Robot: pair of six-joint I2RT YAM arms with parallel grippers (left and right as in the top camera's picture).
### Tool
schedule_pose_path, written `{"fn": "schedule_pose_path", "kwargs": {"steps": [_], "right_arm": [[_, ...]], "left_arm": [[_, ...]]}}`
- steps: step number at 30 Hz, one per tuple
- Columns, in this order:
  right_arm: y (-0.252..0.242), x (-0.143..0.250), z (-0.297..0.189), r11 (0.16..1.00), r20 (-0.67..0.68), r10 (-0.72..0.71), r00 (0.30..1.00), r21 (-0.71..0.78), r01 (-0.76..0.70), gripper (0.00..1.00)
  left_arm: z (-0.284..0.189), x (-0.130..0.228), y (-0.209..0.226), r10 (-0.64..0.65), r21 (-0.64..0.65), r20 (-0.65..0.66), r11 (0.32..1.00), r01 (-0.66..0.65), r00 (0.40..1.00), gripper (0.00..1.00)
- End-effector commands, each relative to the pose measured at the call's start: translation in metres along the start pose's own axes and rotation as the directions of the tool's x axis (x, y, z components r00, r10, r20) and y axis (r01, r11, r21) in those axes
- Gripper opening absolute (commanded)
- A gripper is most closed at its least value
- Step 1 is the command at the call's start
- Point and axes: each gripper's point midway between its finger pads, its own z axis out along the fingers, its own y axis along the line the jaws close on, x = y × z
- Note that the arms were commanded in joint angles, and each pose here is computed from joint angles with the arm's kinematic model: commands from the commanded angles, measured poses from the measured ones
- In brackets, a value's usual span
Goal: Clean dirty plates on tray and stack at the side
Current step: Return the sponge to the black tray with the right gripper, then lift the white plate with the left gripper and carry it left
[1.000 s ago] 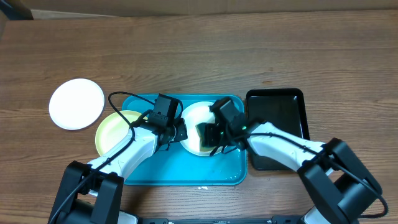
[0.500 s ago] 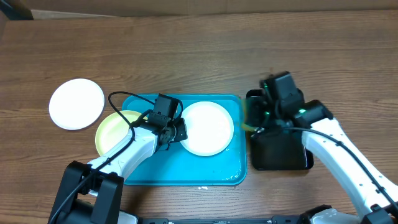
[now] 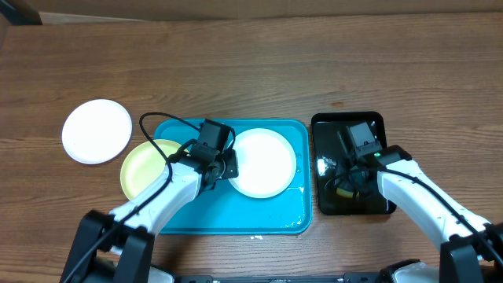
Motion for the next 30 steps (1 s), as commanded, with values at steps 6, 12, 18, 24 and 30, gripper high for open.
{"fn": "schedule_pose_path", "kwargs": {"steps": [6, 12, 18, 24, 30], "right_arm": [[-0.009, 0.005, 0.007, 0.999, -0.001, -0.002, 1.0, 0.034, 0.002, 0.08], [-0.008, 0.004, 0.007, 1.0, 0.005, -0.002, 1.0, 0.031, 0.002, 0.91], [-0.01, 0.008, 0.007, 0.999, -0.013, -0.004, 1.0, 0.041, 0.004, 1.0], [-0.01, 0.008, 0.007, 0.999, -0.013, -0.004, 1.0, 0.04, 0.004, 1.0], [-0.01, 0.008, 0.007, 0.999, -0.013, -0.004, 1.0, 0.04, 0.004, 1.0]], "left_arm": [[-0.104, -0.061, -0.003, 0.212, -0.278, 0.314, 0.953, -0.124, 0.926, 0.04], [-0.168, -0.064, -0.011, 0.452, -0.536, 0.409, 0.822, -0.192, 0.793, 0.04], [-0.219, -0.059, -0.031, 0.635, -0.737, 0.466, 0.663, -0.127, 0.616, 0.04], [-0.266, -0.047, -0.053, 0.734, -0.822, 0.502, 0.57, -0.012, 0.457, 0.04], [-0.266, -0.043, -0.059, 0.739, -0.816, 0.508, 0.578, -0.029, 0.442, 0.04]]}}
